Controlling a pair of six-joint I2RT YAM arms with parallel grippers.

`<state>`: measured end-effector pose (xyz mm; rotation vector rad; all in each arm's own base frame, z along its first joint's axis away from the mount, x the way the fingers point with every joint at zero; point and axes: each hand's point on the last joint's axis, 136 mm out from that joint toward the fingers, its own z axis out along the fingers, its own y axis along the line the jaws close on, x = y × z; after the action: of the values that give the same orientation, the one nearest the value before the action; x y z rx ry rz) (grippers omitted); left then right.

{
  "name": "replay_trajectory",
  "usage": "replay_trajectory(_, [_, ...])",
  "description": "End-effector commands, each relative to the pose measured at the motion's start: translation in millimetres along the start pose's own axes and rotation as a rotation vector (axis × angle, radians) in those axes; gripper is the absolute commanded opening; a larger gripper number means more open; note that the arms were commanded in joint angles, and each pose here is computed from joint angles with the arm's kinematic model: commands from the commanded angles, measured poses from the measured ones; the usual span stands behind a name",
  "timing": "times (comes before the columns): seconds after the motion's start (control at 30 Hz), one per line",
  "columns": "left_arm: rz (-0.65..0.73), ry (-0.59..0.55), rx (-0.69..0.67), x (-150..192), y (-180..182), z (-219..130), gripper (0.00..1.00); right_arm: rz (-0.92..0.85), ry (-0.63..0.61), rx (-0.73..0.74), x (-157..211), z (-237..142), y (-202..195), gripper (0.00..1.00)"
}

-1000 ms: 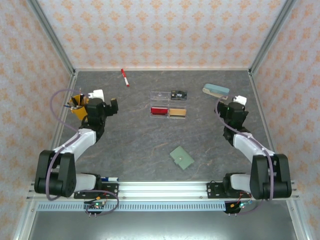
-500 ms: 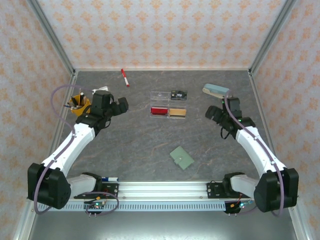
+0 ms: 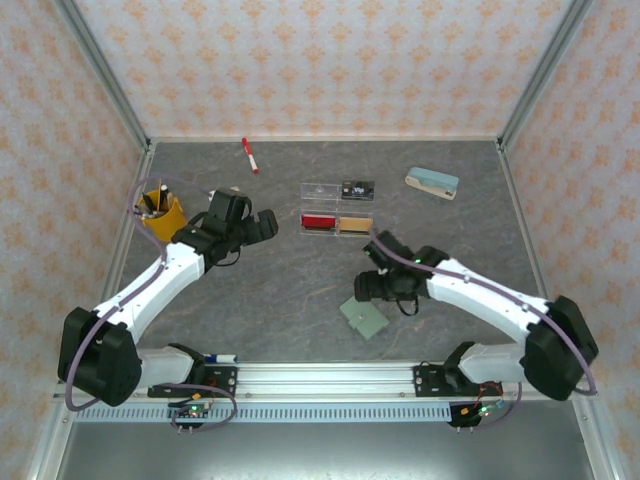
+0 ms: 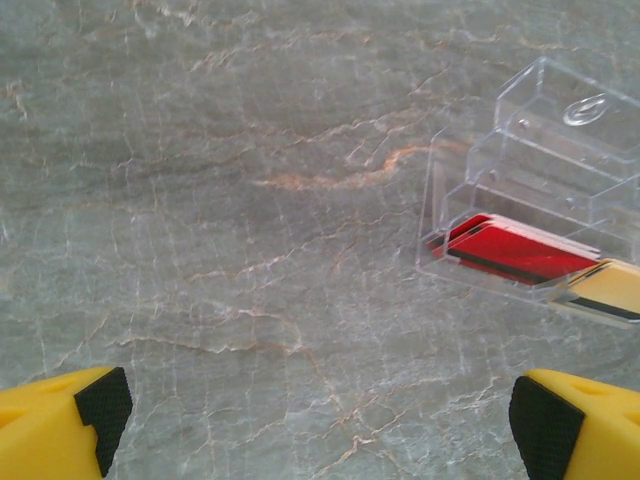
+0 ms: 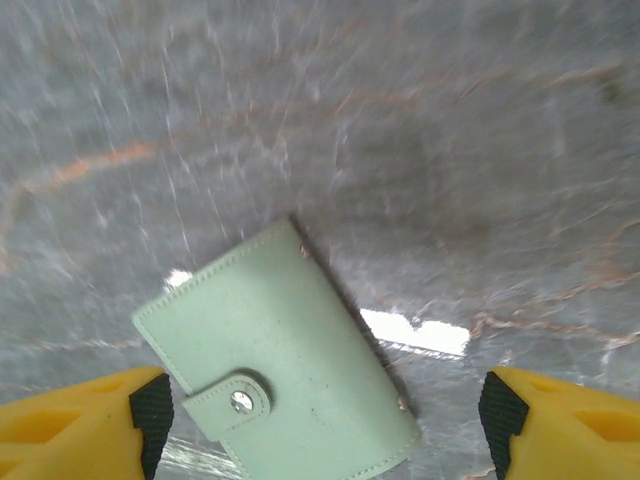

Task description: Take the credit cards out of the card holder

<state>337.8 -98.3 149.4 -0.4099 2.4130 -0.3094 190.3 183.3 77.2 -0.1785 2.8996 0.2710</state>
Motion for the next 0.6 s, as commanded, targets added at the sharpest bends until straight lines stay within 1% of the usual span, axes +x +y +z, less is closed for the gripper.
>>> replay_trajectory(0.0, [-0.039,0.006,-0.009,8.5,5.9,0.0,1.0,-0.039,-0.007,0.093,-3.8,10.8,0.6,0.82])
replay_trajectory(0.13, [-0.036,0.02,-0.012,14.4,9.1,-0.7,1.0,-0.07,0.024,0.082,-1.0,28.7,16.2,0.83])
replay_trajectory(0.17, [-0.035,0.027,-0.011,17.0,9.8,-0.1,1.0,-0.067,0.036,0.074,0.6,33.5,18.5,0.8])
replay_trajectory(0.23, [-0.039,0.03,0.0,20.0,9.7,0.1,1.0,-0.057,0.053,0.081,2.0,40.2,19.2,0.71])
replay_trajectory(0.33, [-0.045,0.03,0.02,23.4,8.7,0.7,1.0,-0.026,0.066,0.112,3.2,49.5,15.1,0.7])
replay_trajectory(0.57, [-0.048,0.032,0.015,25.8,11.3,-0.2,1.0,0.045,-0.016,0.209,-12.8,66.6,1.7,0.69])
